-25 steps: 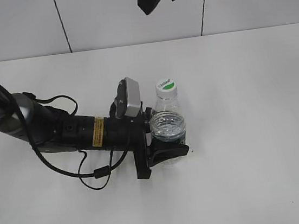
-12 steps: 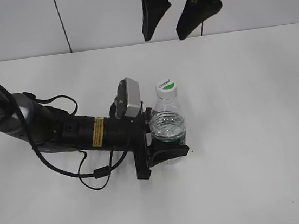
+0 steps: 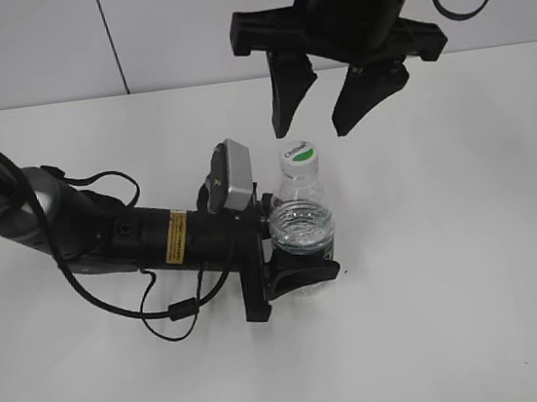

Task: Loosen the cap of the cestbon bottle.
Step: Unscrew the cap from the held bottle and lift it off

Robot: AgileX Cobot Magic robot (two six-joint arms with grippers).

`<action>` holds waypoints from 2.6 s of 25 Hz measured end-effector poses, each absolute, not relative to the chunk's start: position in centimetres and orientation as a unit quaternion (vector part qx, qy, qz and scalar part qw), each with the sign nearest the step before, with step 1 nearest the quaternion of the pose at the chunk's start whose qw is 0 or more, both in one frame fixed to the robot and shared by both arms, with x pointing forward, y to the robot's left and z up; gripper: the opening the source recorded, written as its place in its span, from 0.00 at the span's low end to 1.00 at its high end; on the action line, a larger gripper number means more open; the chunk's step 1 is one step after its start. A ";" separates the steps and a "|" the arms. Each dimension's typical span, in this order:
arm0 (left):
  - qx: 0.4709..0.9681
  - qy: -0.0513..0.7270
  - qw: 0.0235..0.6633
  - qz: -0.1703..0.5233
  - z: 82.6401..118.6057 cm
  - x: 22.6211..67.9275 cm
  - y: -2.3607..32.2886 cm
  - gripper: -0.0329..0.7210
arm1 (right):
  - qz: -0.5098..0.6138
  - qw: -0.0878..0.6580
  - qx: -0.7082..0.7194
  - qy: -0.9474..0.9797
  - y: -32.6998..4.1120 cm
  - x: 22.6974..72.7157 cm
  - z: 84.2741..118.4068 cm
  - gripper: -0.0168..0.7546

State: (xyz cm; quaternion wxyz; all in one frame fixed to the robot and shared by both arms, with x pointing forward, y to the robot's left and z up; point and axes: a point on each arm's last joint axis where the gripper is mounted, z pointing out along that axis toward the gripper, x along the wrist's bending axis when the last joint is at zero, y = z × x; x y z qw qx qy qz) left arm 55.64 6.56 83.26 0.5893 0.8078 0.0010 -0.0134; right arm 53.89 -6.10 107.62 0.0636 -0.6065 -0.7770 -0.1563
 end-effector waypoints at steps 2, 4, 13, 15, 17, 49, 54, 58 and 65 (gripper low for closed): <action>0.808 0.001 0.589 -0.013 83.3 55.6 6.6 0.58 | -0.154 0.057 -0.612 -0.773 -6.2 54.0 107.6 0.60; 0.808 0.001 0.589 -0.013 83.3 55.6 6.6 0.58 | -0.151 0.050 -0.618 -0.770 -6.3 54.1 107.6 0.60; 0.808 0.001 0.589 -0.013 83.3 55.6 6.6 0.58 | -0.133 0.077 -0.628 -0.763 -5.6 54.5 105.7 0.60; 0.808 0.001 0.589 -0.013 83.3 55.6 6.6 0.58 | -0.125 0.083 -0.630 -0.762 -5.4 54.7 105.0 0.60; 0.808 0.001 0.589 -0.013 83.3 55.6 6.6 0.58 | -0.122 0.083 -0.631 -0.762 -5.3 54.8 104.8 0.60; 0.809 0.002 0.588 -0.013 83.2 55.7 6.6 0.58 | -0.118 0.088 -0.629 -0.764 -5.1 54.9 104.3 0.43; 0.809 0.002 0.588 -0.013 83.2 55.7 6.6 0.58 | -0.120 0.086 -0.613 -0.776 -5.1 54.9 104.3 0.41; 0.809 0.002 0.588 -0.013 83.2 55.7 6.6 0.58 | -0.125 0.078 -0.564 -0.813 -5.1 54.9 104.3 0.41; 0.810 0.001 0.587 -0.014 83.2 55.6 6.6 0.58 | -0.140 0.048 -0.365 -0.919 -5.1 54.9 104.3 0.41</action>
